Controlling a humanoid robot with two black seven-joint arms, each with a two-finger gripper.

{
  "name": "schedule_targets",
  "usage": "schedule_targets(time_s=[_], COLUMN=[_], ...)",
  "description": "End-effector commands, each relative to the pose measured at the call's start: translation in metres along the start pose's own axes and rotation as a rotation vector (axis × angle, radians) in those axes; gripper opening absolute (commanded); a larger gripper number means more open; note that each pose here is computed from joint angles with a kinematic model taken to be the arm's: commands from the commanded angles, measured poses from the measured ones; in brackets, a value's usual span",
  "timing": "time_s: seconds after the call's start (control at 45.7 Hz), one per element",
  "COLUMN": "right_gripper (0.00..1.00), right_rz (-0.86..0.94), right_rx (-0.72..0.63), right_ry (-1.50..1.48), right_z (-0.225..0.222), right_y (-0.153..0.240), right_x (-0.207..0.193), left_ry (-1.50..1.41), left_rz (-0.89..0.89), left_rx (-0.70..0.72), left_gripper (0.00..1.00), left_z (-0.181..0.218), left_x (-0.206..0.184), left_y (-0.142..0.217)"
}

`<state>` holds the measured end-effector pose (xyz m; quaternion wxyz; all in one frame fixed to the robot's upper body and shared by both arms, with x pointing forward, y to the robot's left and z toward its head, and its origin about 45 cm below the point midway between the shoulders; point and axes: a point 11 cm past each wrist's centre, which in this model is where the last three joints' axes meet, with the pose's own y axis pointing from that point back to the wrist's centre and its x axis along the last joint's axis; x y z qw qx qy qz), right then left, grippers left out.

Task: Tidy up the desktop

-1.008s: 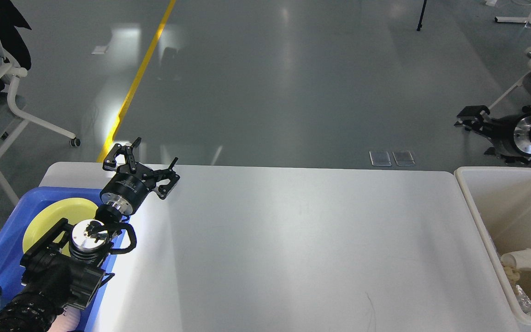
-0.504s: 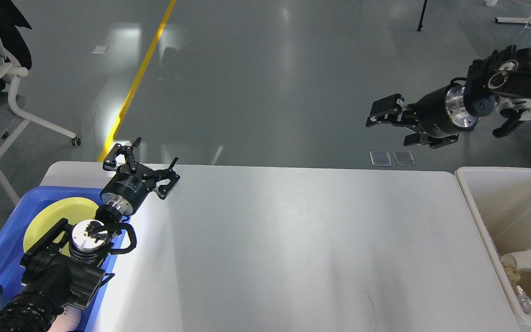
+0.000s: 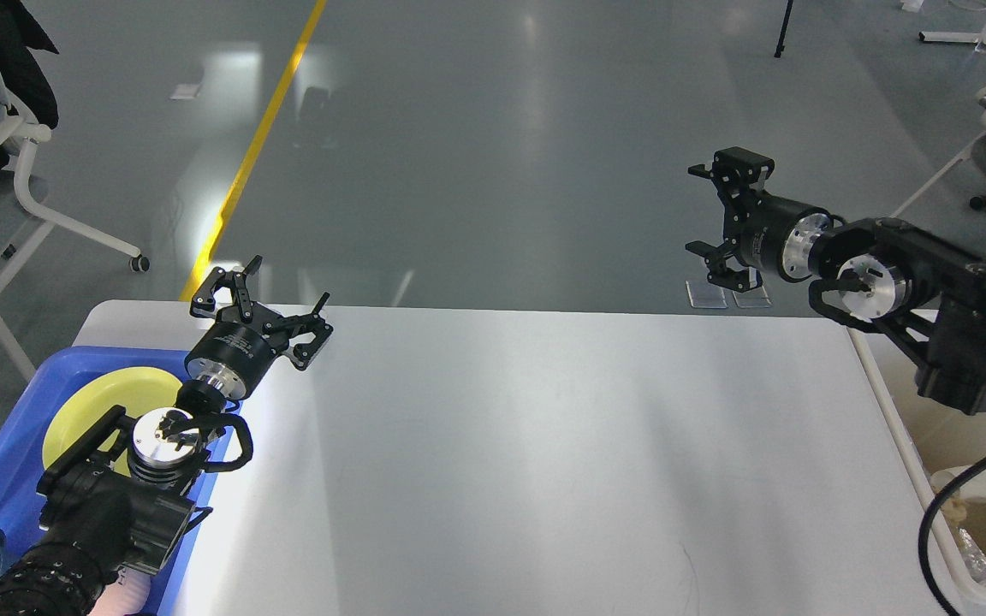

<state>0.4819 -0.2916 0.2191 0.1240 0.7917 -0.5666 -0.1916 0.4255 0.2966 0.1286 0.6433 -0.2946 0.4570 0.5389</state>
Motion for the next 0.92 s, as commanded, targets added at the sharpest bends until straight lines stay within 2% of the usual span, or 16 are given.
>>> schedule_targets(time_s=[0.0, 0.153, 0.263, 0.46, 0.57, 0.898], right_gripper=[1.00, 1.00, 1.00, 1.00, 1.00, 1.00], right_rz=[0.047, 0.039, 0.068, 0.188, 0.246, 0.321], right_rx=[0.106, 0.091, 0.100, 0.414, 0.516, 0.491], right_ry=[-0.291, -0.427, -0.480, -0.687, -0.678, -0.669], right_z=[0.016, 0.054, 0.068, 0.064, 0.065, 0.088], right_y=[-0.002, -0.004, 0.004, 0.021, 0.028, 0.037], right_x=[0.005, -0.003, 0.009, 0.039, 0.047, 0.064], left_ry=[0.000, 0.000, 0.000, 0.000, 0.000, 0.000], left_rz=[0.000, 0.000, 0.000, 0.002, 0.000, 0.000], left_rx=[0.000, 0.000, 0.000, 0.001, -0.001, -0.001], left_gripper=[0.97, 0.97, 0.97, 0.97, 0.97, 0.97], left_z=[0.000, 0.000, 0.000, 0.000, 0.000, 0.000], left_x=[0.000, 0.000, 0.000, 0.001, 0.000, 0.000], left_y=[0.000, 0.000, 0.000, 0.000, 0.000, 0.000])
